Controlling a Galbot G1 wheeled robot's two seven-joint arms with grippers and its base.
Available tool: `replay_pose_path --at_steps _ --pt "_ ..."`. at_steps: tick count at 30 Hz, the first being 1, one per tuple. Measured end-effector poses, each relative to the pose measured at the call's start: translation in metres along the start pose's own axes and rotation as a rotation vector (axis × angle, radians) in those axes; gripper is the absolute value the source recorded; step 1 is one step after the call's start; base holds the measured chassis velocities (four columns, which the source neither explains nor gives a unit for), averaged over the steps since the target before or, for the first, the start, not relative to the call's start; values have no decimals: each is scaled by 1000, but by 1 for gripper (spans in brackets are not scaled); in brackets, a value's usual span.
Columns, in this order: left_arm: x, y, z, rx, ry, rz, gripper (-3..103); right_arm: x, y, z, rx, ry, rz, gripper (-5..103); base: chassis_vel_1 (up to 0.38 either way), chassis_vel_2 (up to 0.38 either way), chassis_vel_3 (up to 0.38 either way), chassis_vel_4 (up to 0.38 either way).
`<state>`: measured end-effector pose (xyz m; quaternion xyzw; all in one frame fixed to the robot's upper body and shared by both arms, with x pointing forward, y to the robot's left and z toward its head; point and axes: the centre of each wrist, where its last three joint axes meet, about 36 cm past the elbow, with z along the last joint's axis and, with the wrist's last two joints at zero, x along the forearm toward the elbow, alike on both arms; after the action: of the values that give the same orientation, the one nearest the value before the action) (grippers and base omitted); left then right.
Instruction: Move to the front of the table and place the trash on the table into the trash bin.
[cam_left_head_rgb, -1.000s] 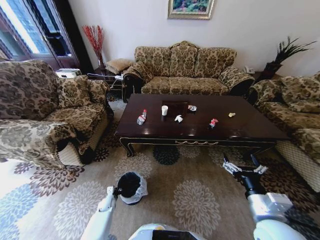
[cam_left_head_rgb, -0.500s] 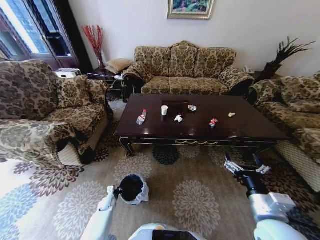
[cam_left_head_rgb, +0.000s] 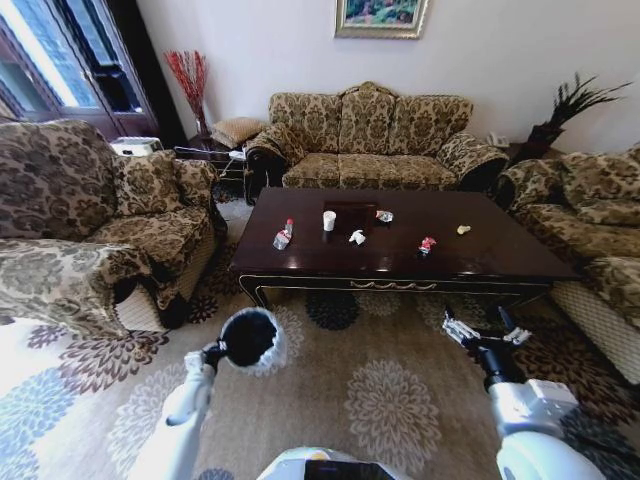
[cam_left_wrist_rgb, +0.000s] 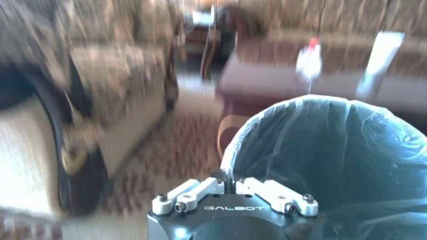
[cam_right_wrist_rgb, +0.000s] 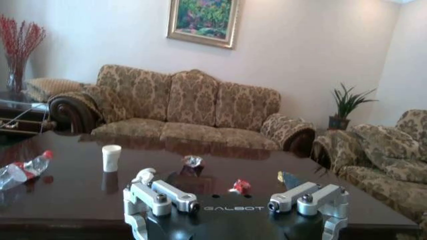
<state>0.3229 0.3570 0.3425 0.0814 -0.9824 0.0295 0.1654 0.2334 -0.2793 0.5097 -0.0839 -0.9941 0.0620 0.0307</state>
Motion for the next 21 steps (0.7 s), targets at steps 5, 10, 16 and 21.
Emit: replay_pose_path --at_steps 5,10,16,21 --pt "51 4 -59 -19 -158 3 3 -11 -1 -3 26 5 -20 100 0 0 0 0" --pt "83 -4 -115 -28 -298 3 3 -15 0 -6 17 -6 -26 100 0 0 0 0" --pt "95 -19 -144 -43 -361 25 3 -14 2 -8 -11 -29 -30 100 0 0 0 0" --pt "99 -29 -149 -56 -363 36 3 -14 3 -5 -33 -45 -43 100 0 0 0 0"
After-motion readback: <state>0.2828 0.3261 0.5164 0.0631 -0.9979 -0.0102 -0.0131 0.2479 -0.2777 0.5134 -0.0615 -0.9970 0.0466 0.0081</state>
